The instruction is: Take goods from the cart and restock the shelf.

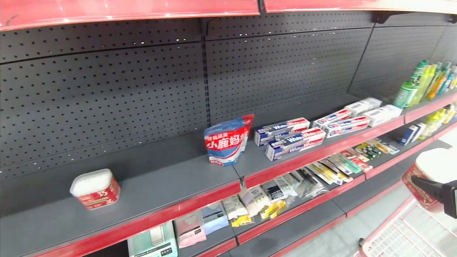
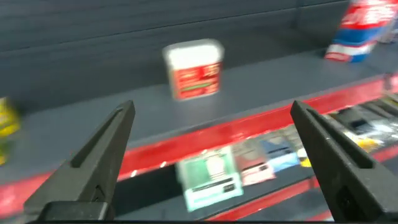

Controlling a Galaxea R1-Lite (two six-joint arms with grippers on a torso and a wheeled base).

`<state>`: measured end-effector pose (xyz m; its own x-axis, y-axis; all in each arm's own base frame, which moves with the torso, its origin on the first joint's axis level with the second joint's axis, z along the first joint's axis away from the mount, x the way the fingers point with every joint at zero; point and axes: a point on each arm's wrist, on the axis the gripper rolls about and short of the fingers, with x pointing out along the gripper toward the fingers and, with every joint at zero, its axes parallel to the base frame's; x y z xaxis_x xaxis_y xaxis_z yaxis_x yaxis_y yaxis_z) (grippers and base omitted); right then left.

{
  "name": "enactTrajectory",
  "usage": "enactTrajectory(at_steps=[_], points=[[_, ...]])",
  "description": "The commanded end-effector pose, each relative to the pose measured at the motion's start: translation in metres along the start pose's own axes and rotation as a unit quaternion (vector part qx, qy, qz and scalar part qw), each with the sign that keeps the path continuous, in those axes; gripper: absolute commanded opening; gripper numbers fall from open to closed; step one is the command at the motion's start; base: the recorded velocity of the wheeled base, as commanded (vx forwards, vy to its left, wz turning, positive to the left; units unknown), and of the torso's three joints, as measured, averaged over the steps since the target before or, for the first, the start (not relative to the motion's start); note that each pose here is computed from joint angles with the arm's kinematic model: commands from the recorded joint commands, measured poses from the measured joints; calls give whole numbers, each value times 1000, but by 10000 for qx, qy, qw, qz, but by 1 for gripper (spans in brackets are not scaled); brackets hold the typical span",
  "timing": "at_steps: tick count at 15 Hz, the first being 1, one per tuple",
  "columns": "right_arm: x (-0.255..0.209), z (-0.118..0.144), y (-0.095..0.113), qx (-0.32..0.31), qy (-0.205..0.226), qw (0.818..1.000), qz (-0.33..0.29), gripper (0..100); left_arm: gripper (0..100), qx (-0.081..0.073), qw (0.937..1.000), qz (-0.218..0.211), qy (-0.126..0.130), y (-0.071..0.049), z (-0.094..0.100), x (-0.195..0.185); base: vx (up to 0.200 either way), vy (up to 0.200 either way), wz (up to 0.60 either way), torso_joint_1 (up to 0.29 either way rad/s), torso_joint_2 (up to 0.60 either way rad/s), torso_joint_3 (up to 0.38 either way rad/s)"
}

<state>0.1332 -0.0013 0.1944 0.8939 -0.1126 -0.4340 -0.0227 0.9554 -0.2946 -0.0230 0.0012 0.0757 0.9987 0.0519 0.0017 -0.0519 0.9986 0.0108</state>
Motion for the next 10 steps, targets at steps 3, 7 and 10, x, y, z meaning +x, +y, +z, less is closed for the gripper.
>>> enactTrajectory(at_steps=[3, 7, 10], points=[[0, 0, 0, -12, 0, 10000, -1, 0, 100, 0, 10000, 1, 9, 0, 0, 0, 0, 0, 600, 2, 2, 4], [0, -3, 0, -45, 63, 10000, -54, 0, 100, -1, 10000, 1, 1, 0, 0, 0, 0, 0, 300, 2, 2, 2], [-9, -6, 0, -16, -99, 9999, -70, 0, 100, -1, 10000, 1, -7, 0, 0, 0, 0, 0, 0, 0, 0, 0]])
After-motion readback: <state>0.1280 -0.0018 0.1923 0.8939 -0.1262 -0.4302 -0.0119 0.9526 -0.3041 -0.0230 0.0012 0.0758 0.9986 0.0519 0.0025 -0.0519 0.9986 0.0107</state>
